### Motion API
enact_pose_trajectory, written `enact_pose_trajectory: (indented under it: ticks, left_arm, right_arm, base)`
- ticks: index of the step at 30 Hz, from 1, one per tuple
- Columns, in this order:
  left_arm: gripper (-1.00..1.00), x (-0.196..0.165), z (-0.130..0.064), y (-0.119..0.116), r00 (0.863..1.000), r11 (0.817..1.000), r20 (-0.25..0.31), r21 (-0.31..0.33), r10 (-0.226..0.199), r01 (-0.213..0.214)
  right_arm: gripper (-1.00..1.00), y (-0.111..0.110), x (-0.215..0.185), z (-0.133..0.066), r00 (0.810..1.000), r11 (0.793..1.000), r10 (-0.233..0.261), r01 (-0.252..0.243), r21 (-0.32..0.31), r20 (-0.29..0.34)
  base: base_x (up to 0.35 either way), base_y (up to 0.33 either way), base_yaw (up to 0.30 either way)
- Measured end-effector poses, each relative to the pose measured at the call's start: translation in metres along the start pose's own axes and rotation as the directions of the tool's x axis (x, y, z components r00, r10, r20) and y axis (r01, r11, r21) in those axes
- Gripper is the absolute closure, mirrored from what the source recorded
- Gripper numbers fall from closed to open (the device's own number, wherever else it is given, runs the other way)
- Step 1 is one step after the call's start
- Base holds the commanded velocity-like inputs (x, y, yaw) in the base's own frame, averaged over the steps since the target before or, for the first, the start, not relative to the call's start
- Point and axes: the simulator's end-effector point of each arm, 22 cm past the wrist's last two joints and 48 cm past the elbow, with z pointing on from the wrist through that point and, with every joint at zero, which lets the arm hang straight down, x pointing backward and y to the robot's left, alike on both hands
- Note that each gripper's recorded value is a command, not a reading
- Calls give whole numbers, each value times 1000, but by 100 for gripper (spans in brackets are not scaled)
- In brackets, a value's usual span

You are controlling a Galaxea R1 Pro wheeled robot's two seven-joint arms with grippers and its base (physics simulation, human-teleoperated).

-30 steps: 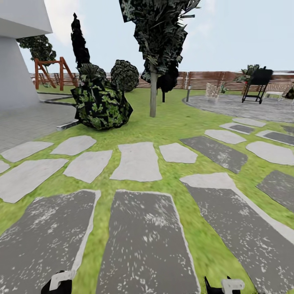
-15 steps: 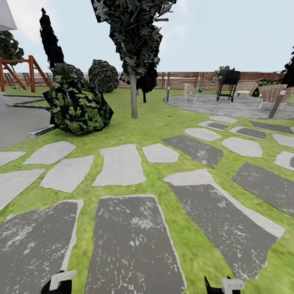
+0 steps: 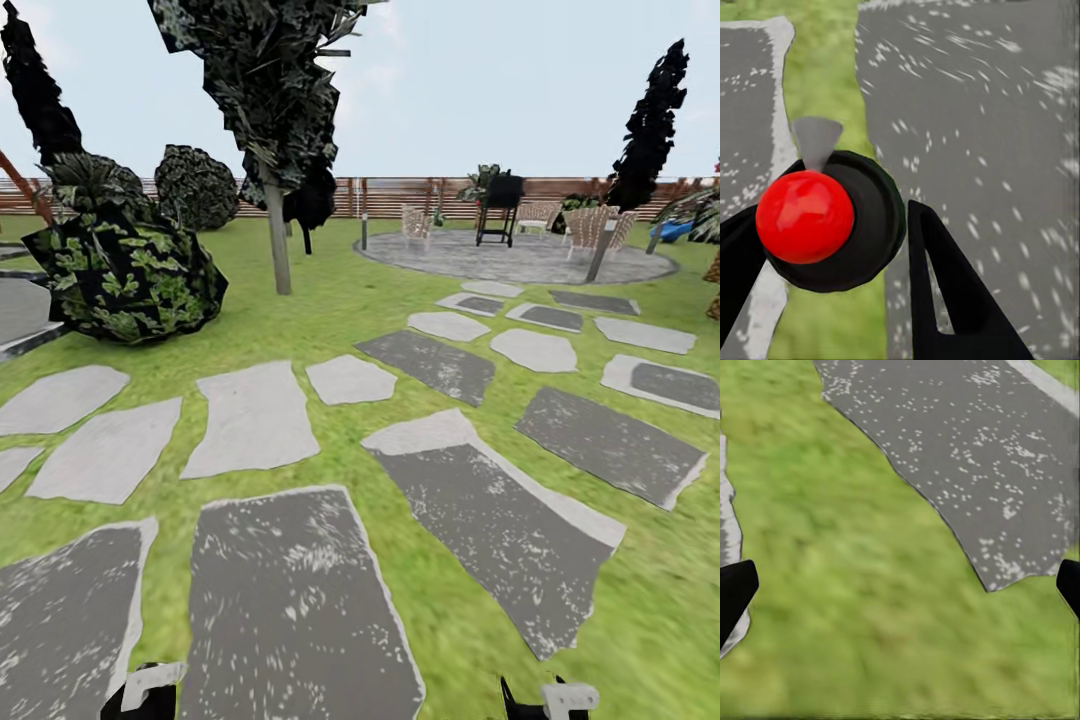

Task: In the garden, pick up the pesticide atomizer on the floor and spray pesticide onto both trees until each tree trunk is fully covered.

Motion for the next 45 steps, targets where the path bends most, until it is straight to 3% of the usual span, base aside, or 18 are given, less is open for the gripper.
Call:
enact_pose_trajectory:
  ticks: [10, 24, 45]
  left_arm:
    - [100, -20, -10, 1, 1000, 1000, 0, 0, 0, 0]
    - [100, -18, -11, 0, 1000, 1000, -2, 3, 3, -3]
    - [100, -18, -11, -1, 1000, 1000, -3, 5, 6, -6]
  right_arm:
    - [-100, -2, -21, -8, 1000, 1000, 0, 0, 0, 0]
    - [-100, -2, -21, -8, 1000, 1000, 0, 0, -1, 0]
    - [-100, -1, -21, -8, 1000, 1000, 0, 0, -2, -1]
  base:
    - [0, 0, -300]
    - [7, -11, -300]
    - [67, -248, -300]
